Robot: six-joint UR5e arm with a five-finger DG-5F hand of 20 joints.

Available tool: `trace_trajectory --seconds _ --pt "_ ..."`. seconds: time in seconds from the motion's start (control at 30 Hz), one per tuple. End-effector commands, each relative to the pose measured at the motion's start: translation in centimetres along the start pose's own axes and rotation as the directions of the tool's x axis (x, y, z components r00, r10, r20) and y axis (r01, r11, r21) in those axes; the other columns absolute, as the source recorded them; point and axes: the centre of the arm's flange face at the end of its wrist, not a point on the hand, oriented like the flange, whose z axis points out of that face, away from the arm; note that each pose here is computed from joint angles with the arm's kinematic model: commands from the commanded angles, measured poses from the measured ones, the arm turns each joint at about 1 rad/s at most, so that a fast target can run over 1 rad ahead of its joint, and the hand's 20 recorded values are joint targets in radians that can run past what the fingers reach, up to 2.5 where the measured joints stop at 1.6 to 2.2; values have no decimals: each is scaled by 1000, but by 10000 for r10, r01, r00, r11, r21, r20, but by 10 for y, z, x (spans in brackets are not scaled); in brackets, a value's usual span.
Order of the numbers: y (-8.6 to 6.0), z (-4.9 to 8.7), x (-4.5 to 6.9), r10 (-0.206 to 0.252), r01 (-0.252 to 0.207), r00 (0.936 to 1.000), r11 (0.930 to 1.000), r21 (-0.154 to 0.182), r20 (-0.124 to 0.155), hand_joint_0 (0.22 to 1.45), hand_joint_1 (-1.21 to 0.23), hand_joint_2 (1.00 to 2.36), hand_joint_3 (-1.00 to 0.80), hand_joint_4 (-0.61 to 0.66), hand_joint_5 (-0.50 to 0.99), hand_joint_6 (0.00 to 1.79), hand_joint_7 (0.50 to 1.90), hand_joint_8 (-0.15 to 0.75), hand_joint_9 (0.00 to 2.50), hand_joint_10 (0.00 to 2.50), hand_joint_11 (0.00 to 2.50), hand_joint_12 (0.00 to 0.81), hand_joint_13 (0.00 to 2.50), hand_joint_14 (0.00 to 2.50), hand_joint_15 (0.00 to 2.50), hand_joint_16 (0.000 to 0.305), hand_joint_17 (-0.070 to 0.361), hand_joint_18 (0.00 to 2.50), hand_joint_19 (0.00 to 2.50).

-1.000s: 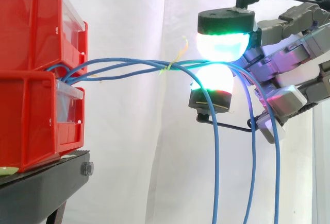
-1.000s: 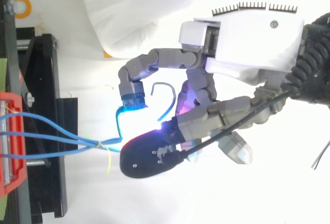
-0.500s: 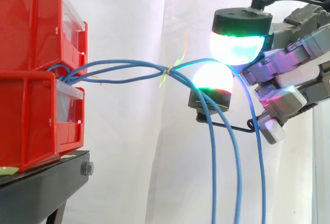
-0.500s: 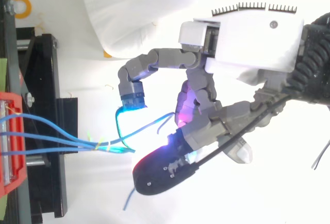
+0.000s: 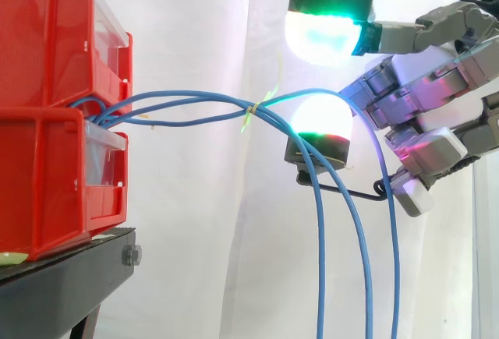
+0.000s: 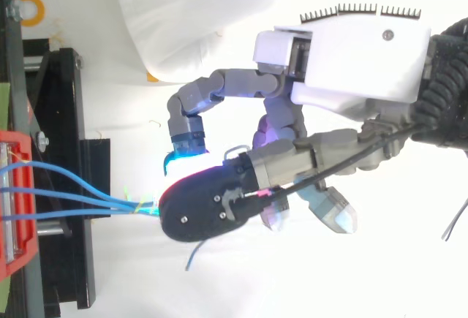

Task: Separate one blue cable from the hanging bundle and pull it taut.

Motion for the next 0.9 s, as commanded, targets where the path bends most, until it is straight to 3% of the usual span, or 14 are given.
trace_trajectory --seconds 0.0,0.33,0.7,0.8,0.87 --pt "0 0 0 0 0 10000 10000 4 8 567 -465 1000 -500 170 142 502 1319 152 2141 24 522 277 1439 21 547 75 168 1102 489" --pt "-1 0 1 -9 9 10000 10000 16 -8 751 -707 1003 -463 144 143 503 1307 157 2133 23 551 277 1427 21 540 69 155 1069 506" --pt "-1 0 0 6 -6 10000 10000 21 54 760 -746 1015 -295 125 146 503 1308 172 2063 21 527 283 1398 19 547 69 154 1050 527" --pt "-1 0 0 123 -123 9999 9999 -10 41 747 -731 1015 -310 98 145 503 1312 176 2065 21 518 274 1396 19 549 70 157 1043 511" --pt "0 1 1 180 -180 9998 9998 -39 43 698 -715 1004 -446 105 145 502 1320 177 2068 21 513 277 1396 19 549 70 158 1041 498"
